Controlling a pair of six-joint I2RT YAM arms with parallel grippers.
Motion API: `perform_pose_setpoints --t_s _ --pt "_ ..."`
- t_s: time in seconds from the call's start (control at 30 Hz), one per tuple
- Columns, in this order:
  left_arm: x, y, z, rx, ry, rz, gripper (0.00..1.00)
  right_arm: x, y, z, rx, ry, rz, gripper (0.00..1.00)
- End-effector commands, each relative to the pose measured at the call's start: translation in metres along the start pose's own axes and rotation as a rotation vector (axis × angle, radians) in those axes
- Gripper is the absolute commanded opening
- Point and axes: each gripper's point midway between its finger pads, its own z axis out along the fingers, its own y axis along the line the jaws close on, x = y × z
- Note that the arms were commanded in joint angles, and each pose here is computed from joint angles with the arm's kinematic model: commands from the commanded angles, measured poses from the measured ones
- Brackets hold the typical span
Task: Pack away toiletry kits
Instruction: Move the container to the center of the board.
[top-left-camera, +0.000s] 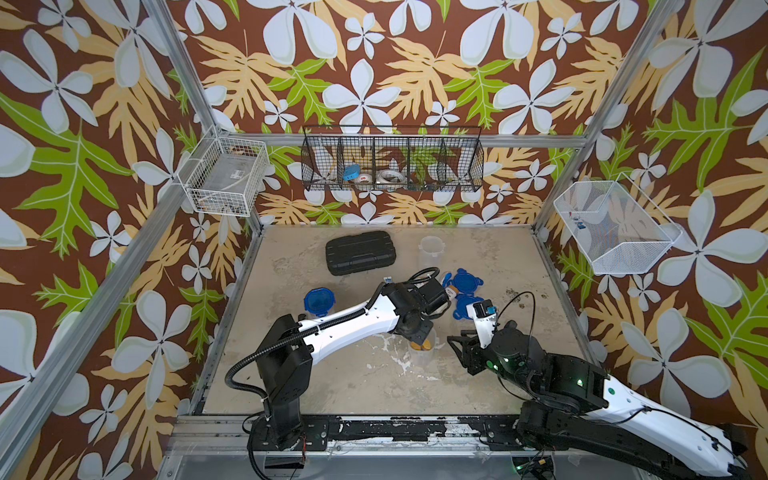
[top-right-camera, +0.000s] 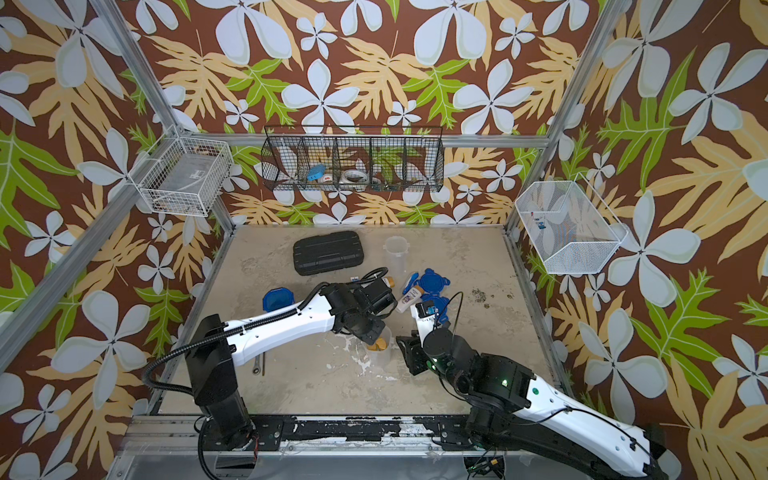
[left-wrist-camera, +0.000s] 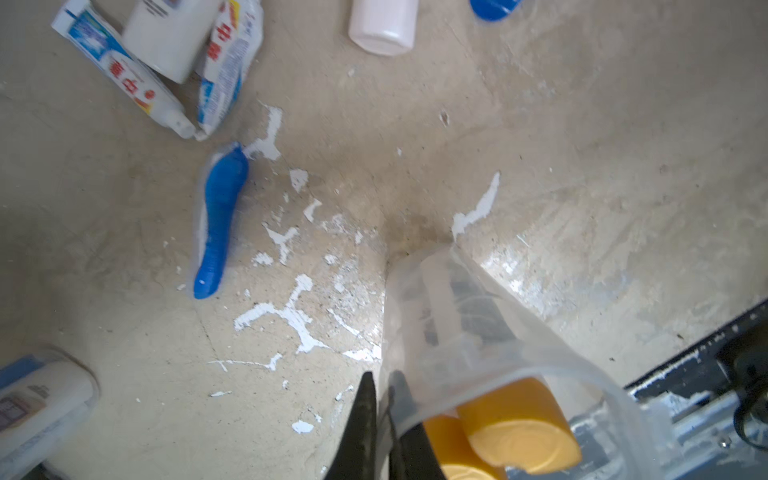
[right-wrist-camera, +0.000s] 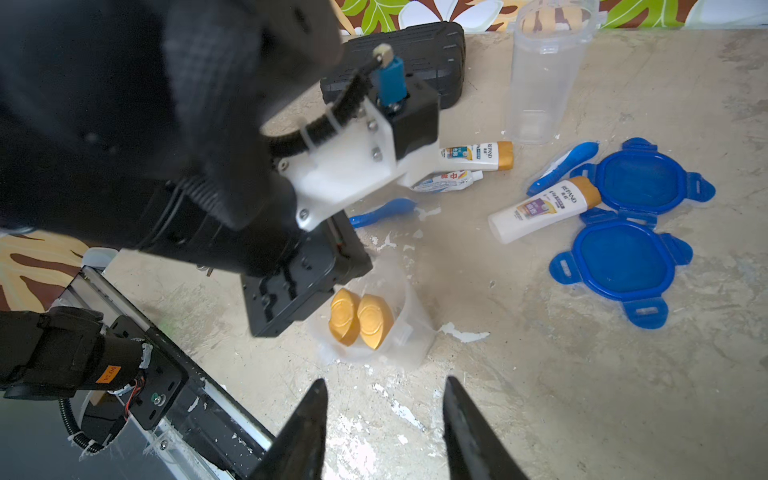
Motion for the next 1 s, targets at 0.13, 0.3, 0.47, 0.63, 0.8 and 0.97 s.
perform_pose_setpoints --t_s 0.13,0.3,0.47,0.63,0.8,0.97 --pt "-0.007 0.000 0.008 0.007 0.054 0.032 0.09 -0.007 0.000 -0.004 -0.002 -0.028 0.011 0.46" --pt "-0.008 -0.002 0.014 0.013 0.073 0.015 0.25 -0.010 -0.001 -0.006 0.003 -0.042 0.016 0.48" --pt "-0.017 0.003 0.007 0.006 0.057 -0.016 0.37 -0.011 0.002 -0.003 0.000 -0.036 0.008 0.48" --pt "-0.030 0.011 -0.012 0.053 0.015 -0.084 0.44 -0.011 0.005 0.000 0.000 -0.025 -0.006 0.48" --pt "-0.038 0.012 -0.039 0.072 -0.038 -0.095 0.59 -0.015 0.009 0.003 -0.004 -0.019 -0.023 0.52" --pt "-0.049 0.025 -0.063 0.145 -0.117 -0.142 0.69 -0.016 0.010 0.004 0.003 -0.013 -0.033 0.77"
